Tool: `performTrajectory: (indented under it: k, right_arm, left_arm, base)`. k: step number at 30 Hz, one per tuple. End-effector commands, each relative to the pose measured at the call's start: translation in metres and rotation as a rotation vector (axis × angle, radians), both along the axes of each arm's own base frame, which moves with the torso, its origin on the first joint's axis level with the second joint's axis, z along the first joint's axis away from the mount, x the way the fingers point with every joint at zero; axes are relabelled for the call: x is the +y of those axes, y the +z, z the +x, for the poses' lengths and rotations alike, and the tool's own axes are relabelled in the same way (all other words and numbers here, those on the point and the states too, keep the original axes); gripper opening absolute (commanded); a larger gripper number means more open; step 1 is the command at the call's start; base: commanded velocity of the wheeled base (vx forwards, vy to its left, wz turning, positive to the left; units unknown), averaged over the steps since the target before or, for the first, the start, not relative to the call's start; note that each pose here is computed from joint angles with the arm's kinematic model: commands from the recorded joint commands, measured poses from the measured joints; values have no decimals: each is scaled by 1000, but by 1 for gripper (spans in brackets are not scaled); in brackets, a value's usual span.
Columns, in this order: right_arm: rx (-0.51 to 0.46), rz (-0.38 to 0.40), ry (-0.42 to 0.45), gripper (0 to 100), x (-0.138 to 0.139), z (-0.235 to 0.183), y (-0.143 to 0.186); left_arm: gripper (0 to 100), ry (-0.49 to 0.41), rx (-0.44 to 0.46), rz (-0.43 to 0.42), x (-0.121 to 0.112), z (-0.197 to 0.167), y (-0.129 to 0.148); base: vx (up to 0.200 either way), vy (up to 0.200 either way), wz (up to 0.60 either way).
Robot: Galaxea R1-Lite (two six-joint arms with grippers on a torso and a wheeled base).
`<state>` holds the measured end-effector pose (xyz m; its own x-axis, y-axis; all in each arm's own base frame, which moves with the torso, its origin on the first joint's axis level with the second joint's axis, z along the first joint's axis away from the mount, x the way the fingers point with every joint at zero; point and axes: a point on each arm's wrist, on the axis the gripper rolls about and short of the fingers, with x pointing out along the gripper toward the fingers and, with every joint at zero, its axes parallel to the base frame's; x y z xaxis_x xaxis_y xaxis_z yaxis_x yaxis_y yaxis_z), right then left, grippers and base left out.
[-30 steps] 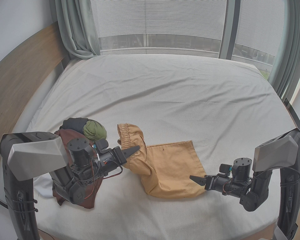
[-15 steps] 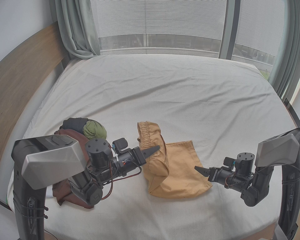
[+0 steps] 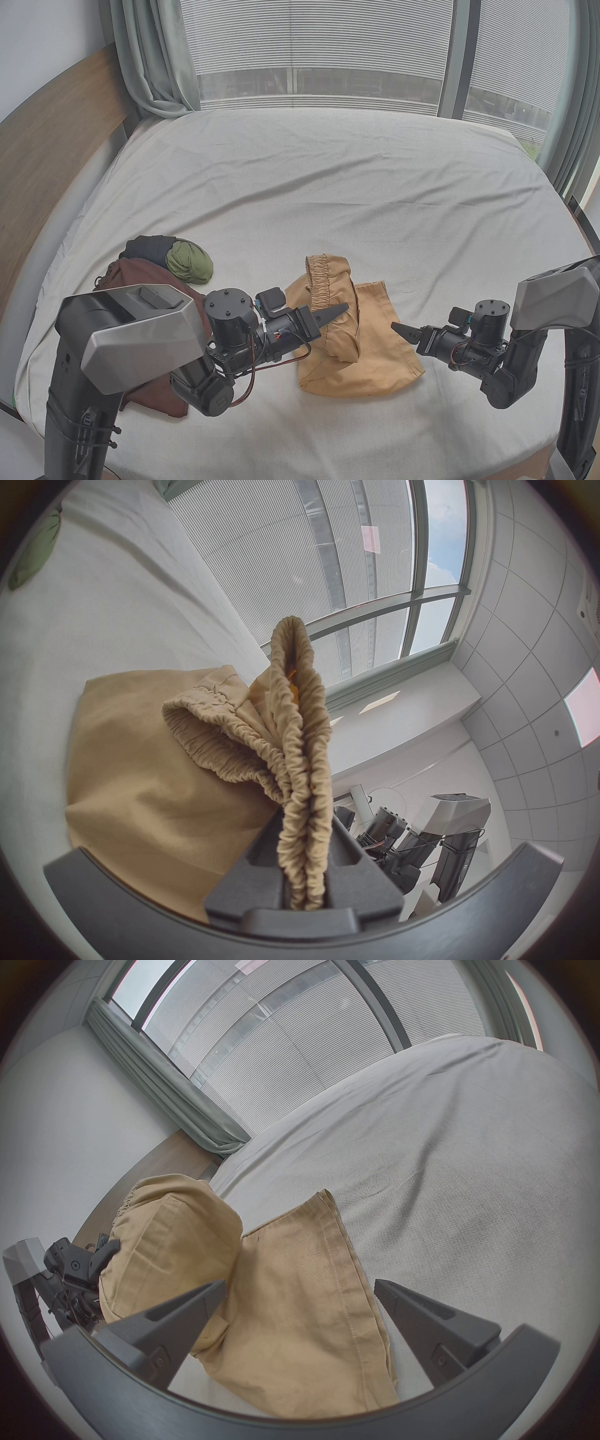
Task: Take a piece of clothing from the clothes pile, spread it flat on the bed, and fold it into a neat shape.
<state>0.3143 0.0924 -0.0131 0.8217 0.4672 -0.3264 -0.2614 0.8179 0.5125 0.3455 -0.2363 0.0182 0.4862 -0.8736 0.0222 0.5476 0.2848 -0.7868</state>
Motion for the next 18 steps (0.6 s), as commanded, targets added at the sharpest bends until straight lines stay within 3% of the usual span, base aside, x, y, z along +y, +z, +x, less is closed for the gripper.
performTrajectory:
  k: [1, 18]
  right_arm:
    - [-6, 4, -6, 100, -1, 2, 1]
    - [-21, 8, -16, 100, -4, 6, 3]
  left_arm:
    - [0, -19, 12, 2, -9, 0, -10]
    - [0, -36, 25, 9, -22, 4, -27]
  base:
    - [0, 0, 0]
    - [0, 0, 0]
